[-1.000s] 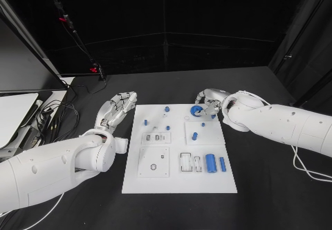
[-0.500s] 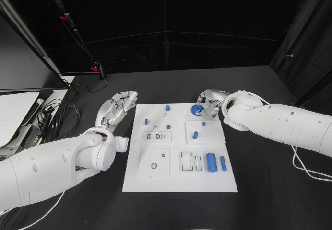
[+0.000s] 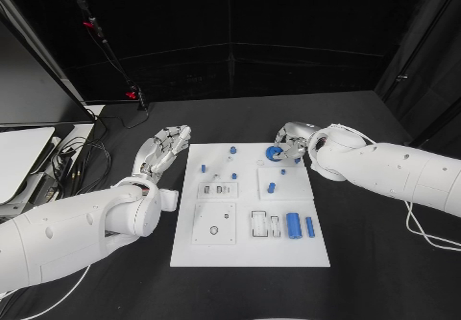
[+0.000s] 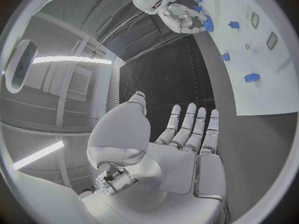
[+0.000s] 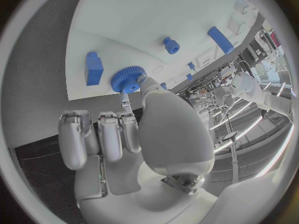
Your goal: Assemble the parts on the task board
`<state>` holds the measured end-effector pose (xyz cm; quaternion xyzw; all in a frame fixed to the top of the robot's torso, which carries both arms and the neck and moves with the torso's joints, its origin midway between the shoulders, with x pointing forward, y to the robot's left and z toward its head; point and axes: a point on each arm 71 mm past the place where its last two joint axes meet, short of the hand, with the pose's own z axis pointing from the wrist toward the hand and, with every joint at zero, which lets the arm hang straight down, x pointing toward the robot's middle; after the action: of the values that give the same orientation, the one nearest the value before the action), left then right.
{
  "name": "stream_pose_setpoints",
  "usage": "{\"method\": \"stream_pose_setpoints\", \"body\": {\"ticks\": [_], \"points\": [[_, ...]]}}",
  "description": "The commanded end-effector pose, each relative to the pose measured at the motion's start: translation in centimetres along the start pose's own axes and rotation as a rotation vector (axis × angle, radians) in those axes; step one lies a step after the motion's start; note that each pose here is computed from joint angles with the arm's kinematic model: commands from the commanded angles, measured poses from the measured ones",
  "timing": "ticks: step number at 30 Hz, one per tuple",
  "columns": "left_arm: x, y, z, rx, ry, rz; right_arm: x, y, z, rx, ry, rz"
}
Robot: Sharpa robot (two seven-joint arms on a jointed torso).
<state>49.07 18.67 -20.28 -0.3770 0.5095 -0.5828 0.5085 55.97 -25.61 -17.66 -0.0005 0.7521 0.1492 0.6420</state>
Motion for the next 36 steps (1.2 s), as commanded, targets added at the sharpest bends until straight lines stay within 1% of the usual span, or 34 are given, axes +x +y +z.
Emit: {"method": "stream_pose_setpoints", "body": {"ticks": [1,5,12,15,18,21,26,31,36], "points": [[0.09,-1.98,-0.21,0.270,0.011,-0.004,0.6,-0.1,-0.1,0.019,0.029,-0.012],[0.09,-1.98,-0.22,0.270,0.011,-0.004,0.4,0.0,-0.1,0.005,0.002,-0.007],[0.05,-1.98,-0.24,0.269,0.010,-0.004,-0.7,0.8,-0.4,-0.095,-0.157,0.056],[0.03,-1.97,-0.23,0.268,0.010,-0.004,-1.1,1.3,-0.7,-0.136,-0.213,0.093],[-0.02,-1.96,-0.24,0.268,0.009,-0.003,-1.4,2.0,-1.0,-0.168,-0.250,0.125],[-0.03,-1.96,-0.24,0.268,0.009,-0.003,-1.5,2.9,-1.1,-0.201,-0.262,0.147],[0.01,-1.96,-0.23,0.268,0.011,-0.005,-1.4,4.7,-0.9,-0.239,-0.258,0.165],[0.03,-1.95,-0.21,0.268,0.011,-0.004,-0.9,7.0,-0.3,-0.273,-0.222,0.176],[-0.01,-1.94,-0.20,0.267,0.010,-0.004,-0.3,8.8,0.3,-0.283,-0.179,0.168]]}}
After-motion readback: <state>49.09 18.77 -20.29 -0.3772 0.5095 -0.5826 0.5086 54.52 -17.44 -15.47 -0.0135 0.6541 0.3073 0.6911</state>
